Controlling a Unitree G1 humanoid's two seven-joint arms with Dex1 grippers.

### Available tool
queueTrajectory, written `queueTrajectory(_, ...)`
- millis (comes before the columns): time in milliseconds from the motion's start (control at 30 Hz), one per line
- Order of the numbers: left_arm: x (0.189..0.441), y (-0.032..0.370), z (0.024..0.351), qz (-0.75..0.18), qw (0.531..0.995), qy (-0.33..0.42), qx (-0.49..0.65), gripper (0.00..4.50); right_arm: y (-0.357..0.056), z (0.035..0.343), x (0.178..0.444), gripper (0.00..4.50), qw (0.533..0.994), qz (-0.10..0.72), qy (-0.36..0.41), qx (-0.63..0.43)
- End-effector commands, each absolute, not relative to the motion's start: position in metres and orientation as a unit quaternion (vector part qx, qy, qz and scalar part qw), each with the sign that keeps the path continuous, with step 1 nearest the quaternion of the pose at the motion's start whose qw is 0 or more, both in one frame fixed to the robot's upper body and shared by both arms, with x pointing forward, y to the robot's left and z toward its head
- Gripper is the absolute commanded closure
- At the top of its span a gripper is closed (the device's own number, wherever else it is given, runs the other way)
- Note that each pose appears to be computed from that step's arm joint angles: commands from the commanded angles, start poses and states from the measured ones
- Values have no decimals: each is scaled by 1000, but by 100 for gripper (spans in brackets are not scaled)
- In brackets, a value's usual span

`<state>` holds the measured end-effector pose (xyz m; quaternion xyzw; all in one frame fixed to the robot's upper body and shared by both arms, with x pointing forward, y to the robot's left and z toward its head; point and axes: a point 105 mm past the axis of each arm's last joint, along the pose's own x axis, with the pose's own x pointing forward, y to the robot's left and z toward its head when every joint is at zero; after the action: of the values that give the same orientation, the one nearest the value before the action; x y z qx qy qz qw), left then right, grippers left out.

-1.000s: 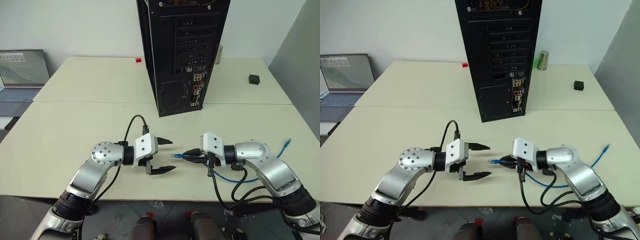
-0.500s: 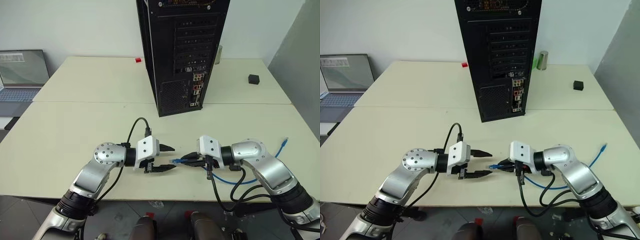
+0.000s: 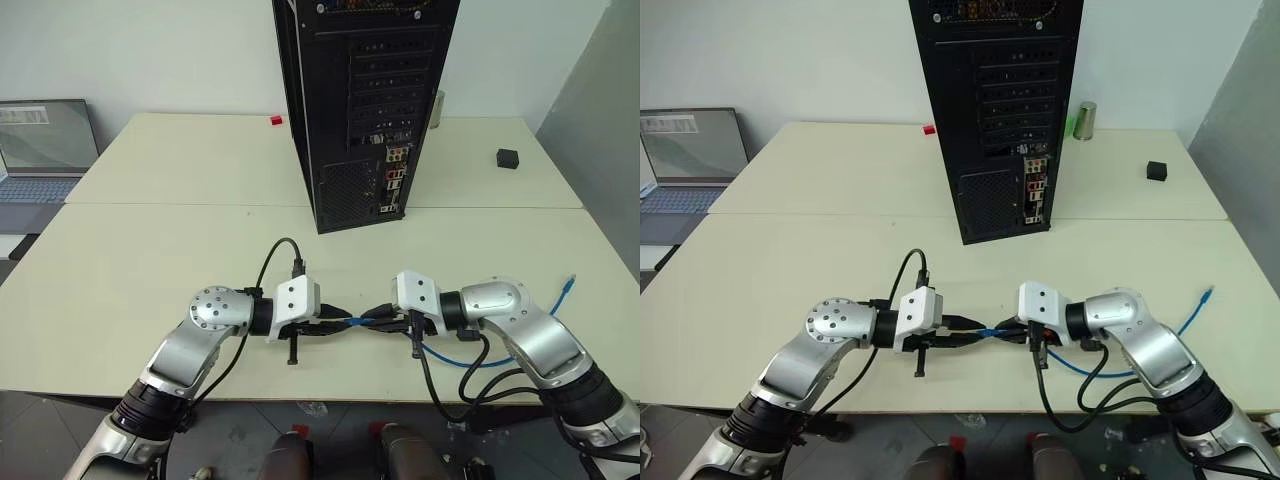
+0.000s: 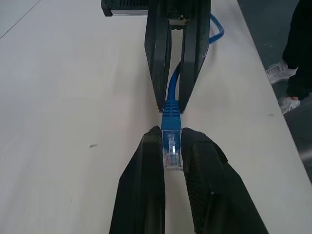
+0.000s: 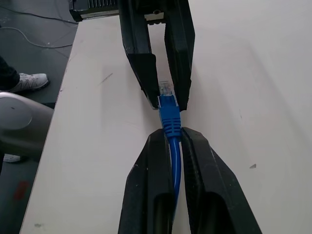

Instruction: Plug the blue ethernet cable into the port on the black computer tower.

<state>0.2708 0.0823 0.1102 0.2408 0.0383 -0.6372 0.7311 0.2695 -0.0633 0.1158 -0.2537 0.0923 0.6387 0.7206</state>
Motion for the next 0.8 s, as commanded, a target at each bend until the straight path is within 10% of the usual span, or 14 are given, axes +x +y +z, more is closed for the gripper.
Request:
queueTrajectory(33, 272, 83, 114, -629, 735, 28, 252, 422, -57, 129, 267, 446, 713, 647, 61, -264)
queueTrajectory(200, 275, 83, 115, -622, 741, 21, 252, 422, -57, 130, 264, 446, 707, 657, 66, -252)
queueTrajectory(633, 274, 85, 107, -603, 723, -38, 333, 422, -77, 144, 267, 123, 711, 648, 72, -262)
queueTrajectory(800, 281, 79, 122, -528, 751, -155, 364, 422, -97, 157, 269, 87, 752, 621, 83, -202)
